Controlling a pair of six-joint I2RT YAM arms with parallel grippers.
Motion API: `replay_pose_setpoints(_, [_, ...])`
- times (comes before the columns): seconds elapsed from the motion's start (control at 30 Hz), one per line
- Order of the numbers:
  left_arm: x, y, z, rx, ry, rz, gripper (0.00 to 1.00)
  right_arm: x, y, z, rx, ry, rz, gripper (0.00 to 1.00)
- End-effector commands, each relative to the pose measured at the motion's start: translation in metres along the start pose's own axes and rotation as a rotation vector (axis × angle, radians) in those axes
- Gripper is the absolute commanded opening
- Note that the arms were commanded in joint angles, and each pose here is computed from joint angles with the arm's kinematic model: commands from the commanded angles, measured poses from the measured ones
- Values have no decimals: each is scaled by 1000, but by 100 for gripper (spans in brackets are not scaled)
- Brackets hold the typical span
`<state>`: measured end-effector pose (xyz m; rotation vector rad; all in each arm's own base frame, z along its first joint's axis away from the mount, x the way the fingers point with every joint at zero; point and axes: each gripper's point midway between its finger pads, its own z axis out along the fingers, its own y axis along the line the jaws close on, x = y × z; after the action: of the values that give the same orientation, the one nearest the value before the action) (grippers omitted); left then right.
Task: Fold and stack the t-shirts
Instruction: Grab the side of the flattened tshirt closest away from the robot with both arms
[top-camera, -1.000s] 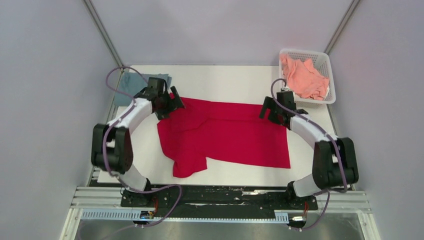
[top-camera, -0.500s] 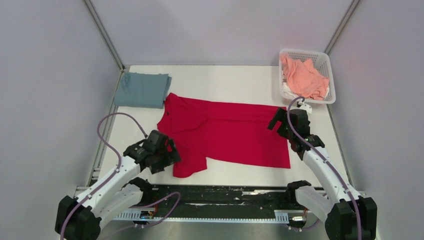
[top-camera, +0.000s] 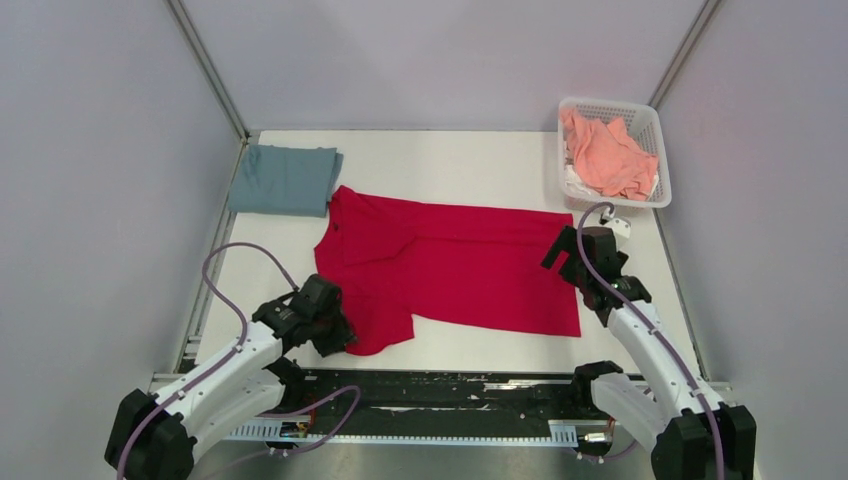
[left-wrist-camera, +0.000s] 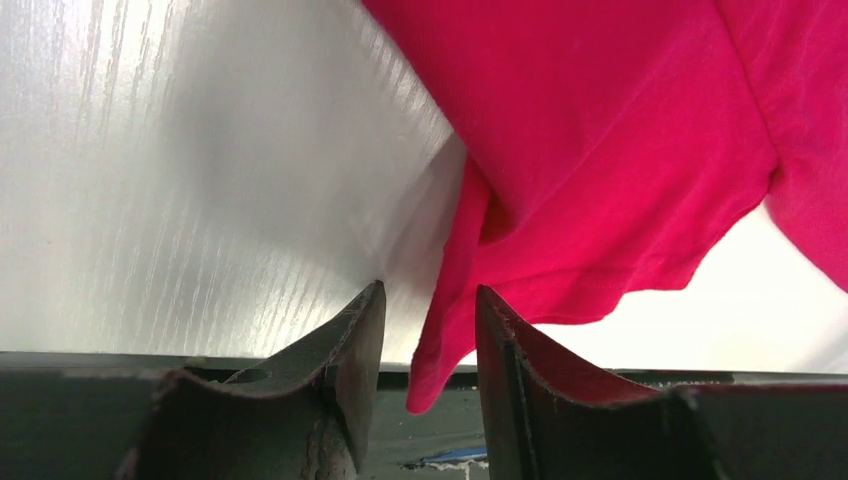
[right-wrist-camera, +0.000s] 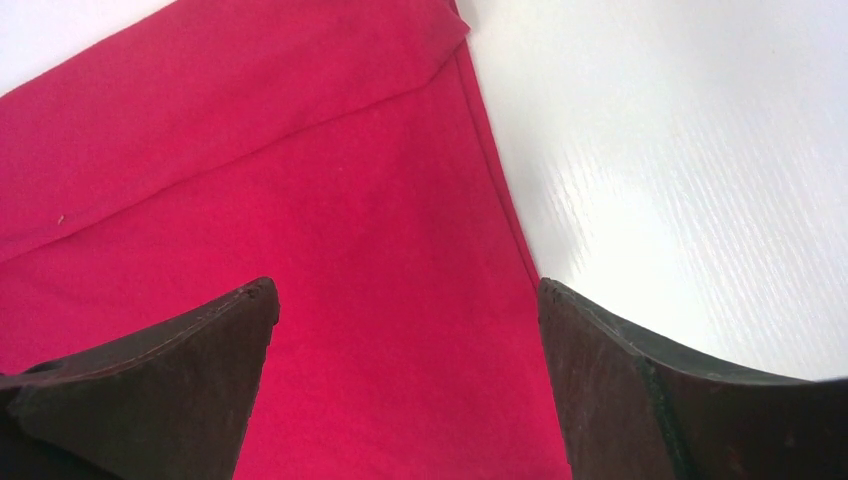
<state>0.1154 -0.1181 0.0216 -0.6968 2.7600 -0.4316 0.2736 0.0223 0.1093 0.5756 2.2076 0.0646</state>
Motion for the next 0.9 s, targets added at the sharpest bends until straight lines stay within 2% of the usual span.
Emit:
replay_pose_setpoints(0.0, [-10, -8, 6, 15, -47, -18, 46, 6, -12, -10, 24, -14, 33, 100])
replay_pose_setpoints(0.03, [-12, -9, 7, 15, -53, -14, 44, 9, -13, -12, 17, -7, 37, 100])
replay_pose_setpoints(0.13, [-14, -13, 7, 30, -61, -5, 27, 21, -13, -18, -6, 25, 62, 100])
replay_pose_setpoints(0.23, [-17, -17, 4, 56, -76, 6, 2, 34, -11, -21, -41, 55, 87, 99])
replay_pose_setpoints(0.53, [-11, -29, -1, 175, -69, 33, 0, 72, -20, -25, 18, 201, 250, 96])
replay_pose_setpoints(0.7, [-7, -35, -1, 221, -54, 28, 0, 97, -25, -28, 69, 321, 340, 99])
replay_pose_setpoints(0.87, [-8, -41, 0, 270, -74, 28, 0, 112, -35, -33, 153, 370, 422, 100])
